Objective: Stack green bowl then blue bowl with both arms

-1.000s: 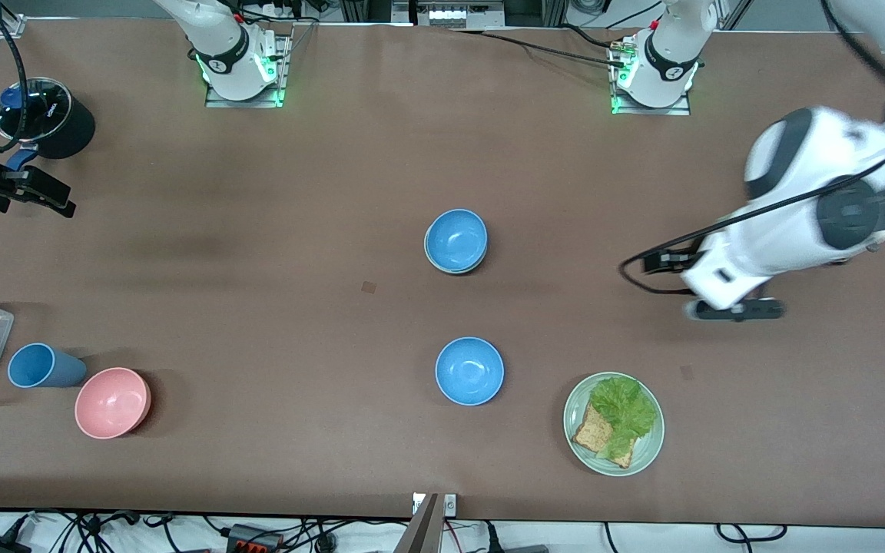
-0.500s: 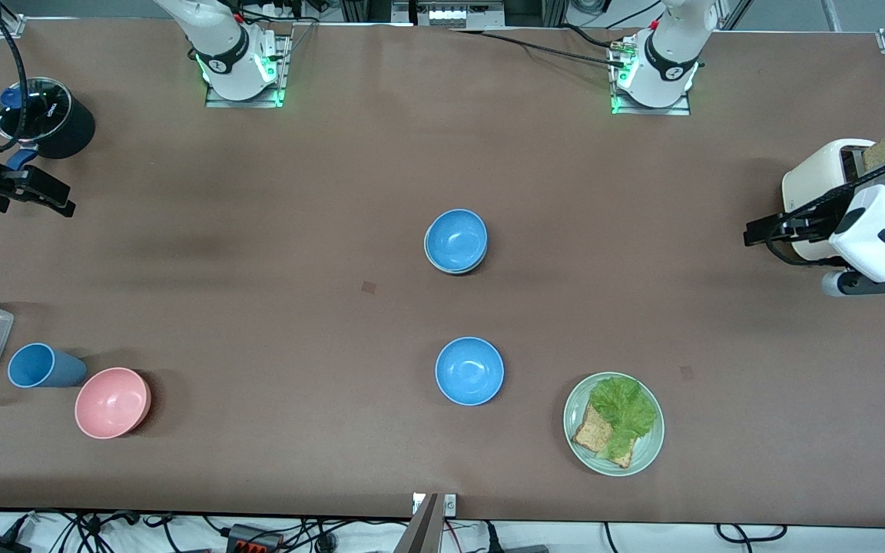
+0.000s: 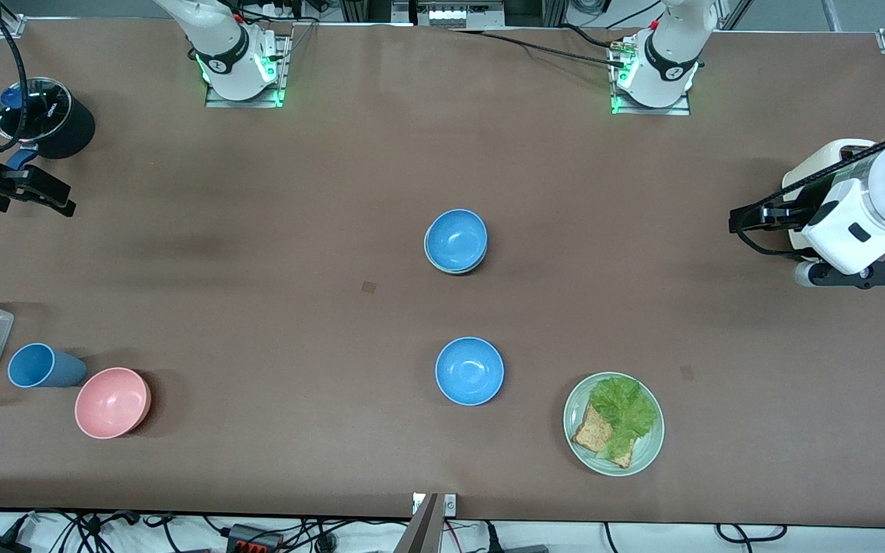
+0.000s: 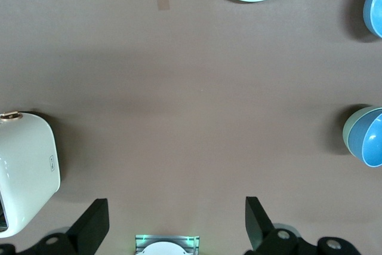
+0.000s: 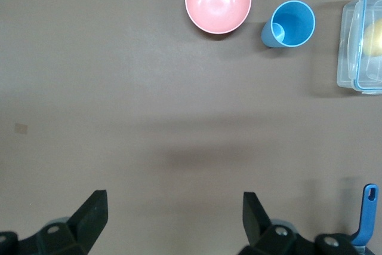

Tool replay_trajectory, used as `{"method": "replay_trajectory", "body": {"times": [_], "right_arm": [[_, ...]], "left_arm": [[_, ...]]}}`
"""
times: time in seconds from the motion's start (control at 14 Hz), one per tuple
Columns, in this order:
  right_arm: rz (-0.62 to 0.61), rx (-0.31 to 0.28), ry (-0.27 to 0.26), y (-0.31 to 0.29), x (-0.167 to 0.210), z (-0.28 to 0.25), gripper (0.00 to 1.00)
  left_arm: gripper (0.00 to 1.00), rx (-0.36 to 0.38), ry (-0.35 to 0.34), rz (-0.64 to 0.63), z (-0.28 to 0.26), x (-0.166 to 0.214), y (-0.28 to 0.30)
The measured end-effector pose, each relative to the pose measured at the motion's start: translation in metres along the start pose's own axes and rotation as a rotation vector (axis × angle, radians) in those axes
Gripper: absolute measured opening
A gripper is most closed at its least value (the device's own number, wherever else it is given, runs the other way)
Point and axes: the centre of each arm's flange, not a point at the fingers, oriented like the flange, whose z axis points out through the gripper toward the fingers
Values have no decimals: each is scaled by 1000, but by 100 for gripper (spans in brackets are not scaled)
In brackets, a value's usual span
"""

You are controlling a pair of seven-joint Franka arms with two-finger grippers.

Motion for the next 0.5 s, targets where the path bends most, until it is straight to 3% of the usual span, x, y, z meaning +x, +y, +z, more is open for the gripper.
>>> {"method": "replay_trajectory", "body": {"times": [0.21,0.5], "right_arm": [[-3,0,0,0,0,0,100],[-6,0,0,1,0,0,100]], "left_arm": [[100,8,11,7,-1,-4,4],[100,74,86,56,12,-27,15]]}}
